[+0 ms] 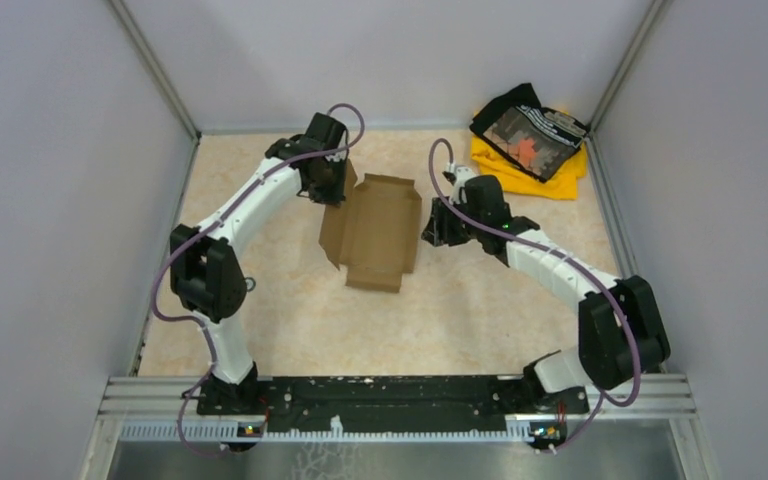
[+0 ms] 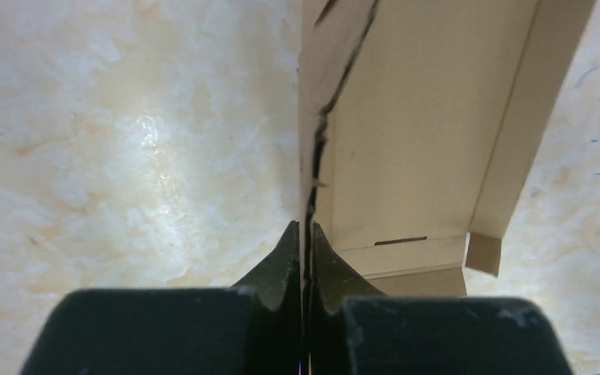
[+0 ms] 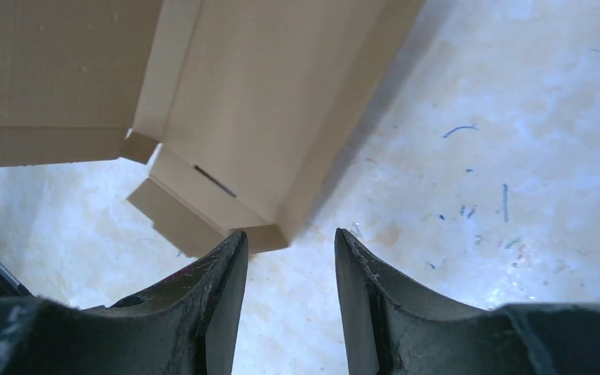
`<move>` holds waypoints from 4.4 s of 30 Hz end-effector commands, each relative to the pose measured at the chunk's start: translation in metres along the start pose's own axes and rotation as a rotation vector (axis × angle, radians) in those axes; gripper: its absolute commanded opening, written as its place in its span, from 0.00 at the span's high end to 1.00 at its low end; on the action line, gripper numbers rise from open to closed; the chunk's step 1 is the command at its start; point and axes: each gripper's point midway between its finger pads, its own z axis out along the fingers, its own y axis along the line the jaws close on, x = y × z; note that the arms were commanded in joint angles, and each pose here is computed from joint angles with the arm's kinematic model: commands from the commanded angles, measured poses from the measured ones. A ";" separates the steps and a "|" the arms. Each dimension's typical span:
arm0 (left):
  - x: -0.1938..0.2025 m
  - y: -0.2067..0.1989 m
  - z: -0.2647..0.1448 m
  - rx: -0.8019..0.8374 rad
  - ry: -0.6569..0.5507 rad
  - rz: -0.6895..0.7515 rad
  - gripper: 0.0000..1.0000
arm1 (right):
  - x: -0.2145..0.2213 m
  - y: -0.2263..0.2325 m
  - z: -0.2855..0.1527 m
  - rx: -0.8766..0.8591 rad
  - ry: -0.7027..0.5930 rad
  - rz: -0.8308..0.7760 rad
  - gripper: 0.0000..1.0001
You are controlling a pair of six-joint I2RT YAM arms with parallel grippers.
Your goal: Fold the paper box
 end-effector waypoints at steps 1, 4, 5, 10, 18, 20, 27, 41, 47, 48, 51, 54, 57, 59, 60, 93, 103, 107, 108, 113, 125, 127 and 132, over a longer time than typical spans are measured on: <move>0.021 0.010 -0.003 -0.144 0.129 0.139 0.94 | -0.007 -0.015 -0.006 -0.024 -0.025 0.031 0.55; 0.020 0.009 -0.003 -0.207 0.153 0.192 0.94 | -0.007 -0.029 -0.004 -0.023 -0.032 0.057 0.55; 0.021 0.009 -0.003 -0.226 0.163 0.209 0.94 | -0.007 -0.034 -0.003 -0.021 -0.032 0.064 0.55; 0.021 0.002 0.001 -0.290 0.182 0.306 0.94 | -0.003 -0.050 0.007 -0.001 -0.012 0.065 0.55; 0.013 -0.016 0.000 -0.326 0.129 0.428 0.96 | -0.015 -0.063 0.028 0.018 -0.029 0.022 0.56; 0.009 -0.021 -0.004 -0.333 0.106 0.449 0.96 | -0.021 -0.066 0.031 0.031 -0.055 0.004 0.57; 0.004 -0.041 -0.009 -0.286 0.059 0.511 0.96 | -0.053 -0.072 0.047 0.029 -0.158 -0.085 0.57; -0.036 -0.054 -0.048 -0.429 -0.135 0.642 0.96 | -0.047 -0.079 0.072 0.010 -0.187 -0.041 0.57; -0.044 -0.069 -0.071 -0.515 -0.213 0.741 0.95 | -0.043 -0.079 0.074 -0.015 -0.201 -0.004 0.57; -0.044 -0.070 -0.072 -0.531 -0.221 0.752 0.95 | -0.042 -0.079 0.074 -0.020 -0.205 0.002 0.57; -0.044 -0.071 -0.075 -0.593 -0.233 0.809 0.94 | -0.040 -0.083 0.073 -0.031 -0.221 0.029 0.57; -0.042 -0.076 -0.076 -0.652 -0.244 0.880 0.93 | -0.039 -0.090 0.070 -0.067 -0.254 0.078 0.57; -0.039 -0.082 -0.079 -0.688 -0.258 0.935 0.93 | -0.041 -0.093 0.063 -0.133 -0.312 0.133 0.57; -0.035 -0.084 -0.078 -0.700 -0.260 0.968 0.93 | -0.043 -0.096 0.058 -0.176 -0.352 0.177 0.57; -0.032 -0.087 -0.077 -0.701 -0.260 0.986 0.93 | -0.045 -0.096 0.056 -0.202 -0.367 0.194 0.57; 0.080 -0.131 -0.035 -0.793 -0.163 1.109 0.93 | -0.035 -0.073 0.062 -0.439 -0.337 0.345 0.61; 0.046 -0.118 -0.065 -0.823 -0.230 0.989 0.92 | -0.031 -0.061 0.034 -0.432 -0.361 0.332 0.62; 0.033 -0.115 -0.079 -0.830 -0.262 0.952 0.92 | -0.029 -0.054 0.019 -0.415 -0.365 0.322 0.62; 0.030 -0.114 -0.082 -0.833 -0.268 0.947 0.92 | -0.028 -0.053 0.016 -0.408 -0.362 0.317 0.62; 0.020 -0.110 -0.094 -0.837 -0.290 0.922 0.92 | -0.024 -0.042 -0.001 -0.410 -0.358 0.321 0.62; 0.022 -0.126 -0.093 -0.673 -0.260 0.868 0.90 | -0.008 0.017 0.023 -0.548 -0.286 0.399 0.63; 0.023 -0.130 -0.093 -0.639 -0.253 0.852 0.90 | -0.011 0.020 0.027 -0.578 -0.293 0.422 0.63; 0.025 -0.142 -0.094 -0.540 -0.241 0.814 0.82 | -0.003 0.019 0.041 -0.594 -0.278 0.483 0.63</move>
